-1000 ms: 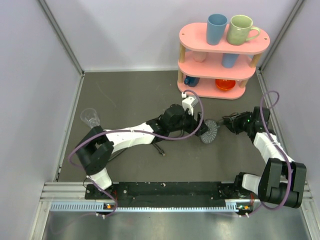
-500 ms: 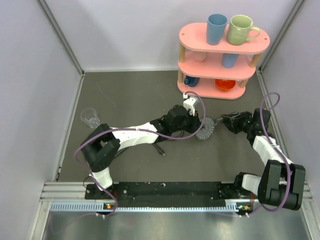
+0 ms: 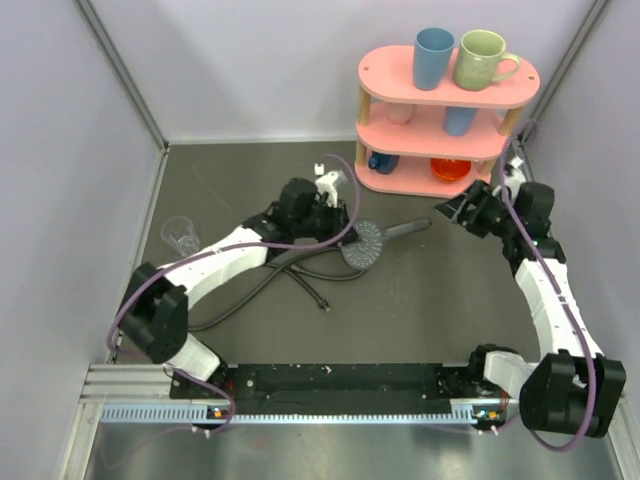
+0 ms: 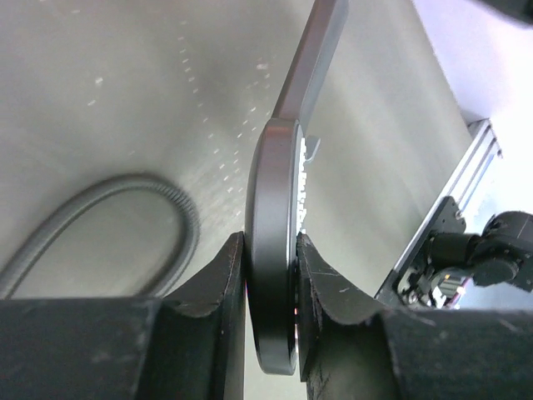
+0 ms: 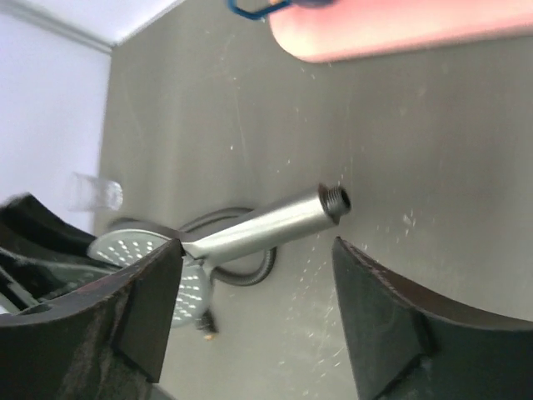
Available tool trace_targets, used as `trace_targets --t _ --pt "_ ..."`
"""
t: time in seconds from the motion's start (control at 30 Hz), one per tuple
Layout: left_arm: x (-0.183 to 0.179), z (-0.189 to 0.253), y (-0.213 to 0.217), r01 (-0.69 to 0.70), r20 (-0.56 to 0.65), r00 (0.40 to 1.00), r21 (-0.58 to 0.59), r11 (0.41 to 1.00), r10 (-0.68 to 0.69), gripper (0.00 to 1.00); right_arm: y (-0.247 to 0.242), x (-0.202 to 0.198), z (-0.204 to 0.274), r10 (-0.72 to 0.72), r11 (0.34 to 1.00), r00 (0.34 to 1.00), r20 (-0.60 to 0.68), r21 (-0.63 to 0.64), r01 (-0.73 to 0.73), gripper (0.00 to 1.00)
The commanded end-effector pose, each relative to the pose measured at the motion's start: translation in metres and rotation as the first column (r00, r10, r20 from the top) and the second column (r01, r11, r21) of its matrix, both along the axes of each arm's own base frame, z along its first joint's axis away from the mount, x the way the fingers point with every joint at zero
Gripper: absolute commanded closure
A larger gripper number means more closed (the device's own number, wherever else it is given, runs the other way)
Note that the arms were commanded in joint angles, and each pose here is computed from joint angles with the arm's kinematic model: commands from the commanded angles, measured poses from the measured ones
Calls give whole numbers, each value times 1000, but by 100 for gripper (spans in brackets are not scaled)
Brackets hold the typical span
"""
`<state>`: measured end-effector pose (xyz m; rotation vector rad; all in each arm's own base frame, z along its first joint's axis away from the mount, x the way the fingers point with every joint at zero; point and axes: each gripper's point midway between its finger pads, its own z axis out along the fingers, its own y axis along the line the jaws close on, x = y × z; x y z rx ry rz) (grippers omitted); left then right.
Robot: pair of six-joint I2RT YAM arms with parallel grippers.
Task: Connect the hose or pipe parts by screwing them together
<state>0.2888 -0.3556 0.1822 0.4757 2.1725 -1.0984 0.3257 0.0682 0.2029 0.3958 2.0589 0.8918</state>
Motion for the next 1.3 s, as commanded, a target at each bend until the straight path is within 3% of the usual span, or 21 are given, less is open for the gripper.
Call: trace_targets --t 0.0,0.07,0.13,0.27,0.33,0.37,0.43,0.47,0.53,0.8,0.93,1.03,1.1,1.13,1.17,1.2,1.23,1.27 --pt "-34 34 34 124 5 992 60 990 -124 100 50 -7 49 272 929 931 242 -317 -189 25" --pt "-38 36 50 135 7 991 96 986 -136 100 72 -12 73 405 852 831 382 -486 -193 22" --pt "-45 44 67 137 6 990 115 984 -138 100 103 -29 97 536 796 671 512 -572 -200 21" --pt "-65 59 81 184 14 982 104 977 -186 100 147 -84 122 706 708 235 669 -649 -279 21" --pt "-76 65 86 217 8 976 109 970 -219 100 158 -99 118 754 652 147 640 -703 -286 20" --pt "-78 66 88 219 9 975 112 969 -221 100 162 -106 94 803 590 176 569 -720 -364 20" --pt "-81 70 92 218 18 975 119 969 -222 100 174 -124 75 870 482 114 479 -780 -399 20" --pt "-83 72 94 217 17 975 120 969 -221 100 173 -127 60 891 450 144 430 -795 -407 20" --pt "-88 73 95 225 -10 974 117 967 -225 100 182 -140 42 914 400 103 394 -825 -400 20" --pt "-95 83 93 267 -56 963 91 959 -263 100 186 -126 -1 942 331 164 292 -889 -317 17" --pt "-99 93 88 295 -59 954 50 954 -292 100 188 -110 -5 934 336 214 285 -905 -260 20" --pt "-99 92 87 297 -74 953 49 954 -293 100 192 -107 -4 931 340 218 292 -912 -230 29" --pt "-99 92 87 294 -81 954 45 955 -290 100 195 -106 1 924 358 222 312 -908 -217 49" --pt "-98 93 87 294 -83 953 42 955 -290 100 196 -105 5 918 372 223 327 -905 -206 70" --pt "-97 94 86 287 -88 955 37 957 -283 100 198 -105 9 910 392 229 345 -897 -204 79" --pt "-96 95 86 282 -90 956 35 959 -278 97 200 -107 11 903 409 233 361 -890 -203 86" --pt "-93 98 86 274 -81 959 27 961 -272 84 200 -108 17 893 430 236 383 -881 -198 98" --pt "-90 101 86 255 -79 964 18 967 -253 72 203 -108 24 875 469 240 420 -859 -205 100"
